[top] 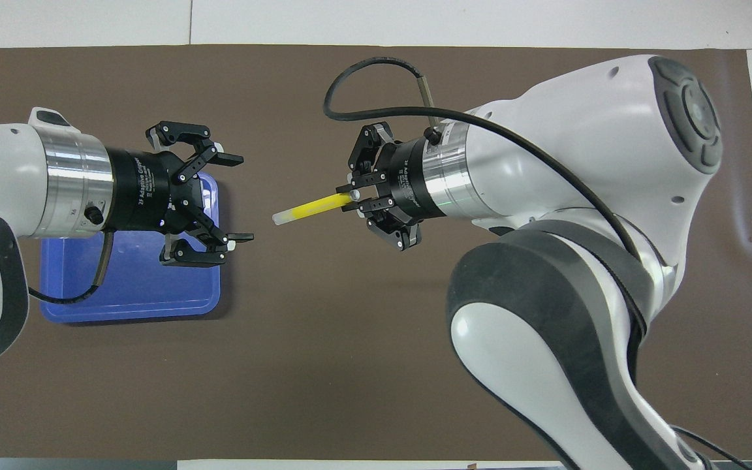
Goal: Right arm passes pens to left for tray arrangement
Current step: 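Carry the yellow pen toward center while the left gripper reaches it, then close the left gripper on the yellow pen and open the right gripper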
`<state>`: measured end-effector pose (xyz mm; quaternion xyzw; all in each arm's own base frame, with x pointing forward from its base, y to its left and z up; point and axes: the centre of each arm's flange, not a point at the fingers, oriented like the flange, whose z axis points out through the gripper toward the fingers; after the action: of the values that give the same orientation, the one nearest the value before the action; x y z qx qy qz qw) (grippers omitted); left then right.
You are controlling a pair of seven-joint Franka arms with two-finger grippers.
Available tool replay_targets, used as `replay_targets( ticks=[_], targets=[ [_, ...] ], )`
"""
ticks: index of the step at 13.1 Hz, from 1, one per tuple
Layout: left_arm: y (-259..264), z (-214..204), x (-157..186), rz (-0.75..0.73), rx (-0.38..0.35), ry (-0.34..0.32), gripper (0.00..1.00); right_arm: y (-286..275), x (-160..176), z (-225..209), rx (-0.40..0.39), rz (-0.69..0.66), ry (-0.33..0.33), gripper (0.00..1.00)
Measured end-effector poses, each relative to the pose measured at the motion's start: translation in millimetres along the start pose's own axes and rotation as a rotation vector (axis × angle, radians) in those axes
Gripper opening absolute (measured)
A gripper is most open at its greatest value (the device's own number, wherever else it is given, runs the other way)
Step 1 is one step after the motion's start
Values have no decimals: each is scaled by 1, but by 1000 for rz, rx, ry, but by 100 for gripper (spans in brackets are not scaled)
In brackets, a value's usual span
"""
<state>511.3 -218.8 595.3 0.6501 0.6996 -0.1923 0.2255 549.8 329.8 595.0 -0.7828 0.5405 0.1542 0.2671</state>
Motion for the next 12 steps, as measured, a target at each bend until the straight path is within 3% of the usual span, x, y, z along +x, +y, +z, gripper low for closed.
replay_targets(
  ticks=[4,12],
  targets=[
    [-8,24,-5,-12,-21,-9,99,4,-11,5,-18,-18,-6,17],
    [-27,45,-26,-54,16,-7,96,9,-27,10,-29,-43,-16,17]
  ],
)
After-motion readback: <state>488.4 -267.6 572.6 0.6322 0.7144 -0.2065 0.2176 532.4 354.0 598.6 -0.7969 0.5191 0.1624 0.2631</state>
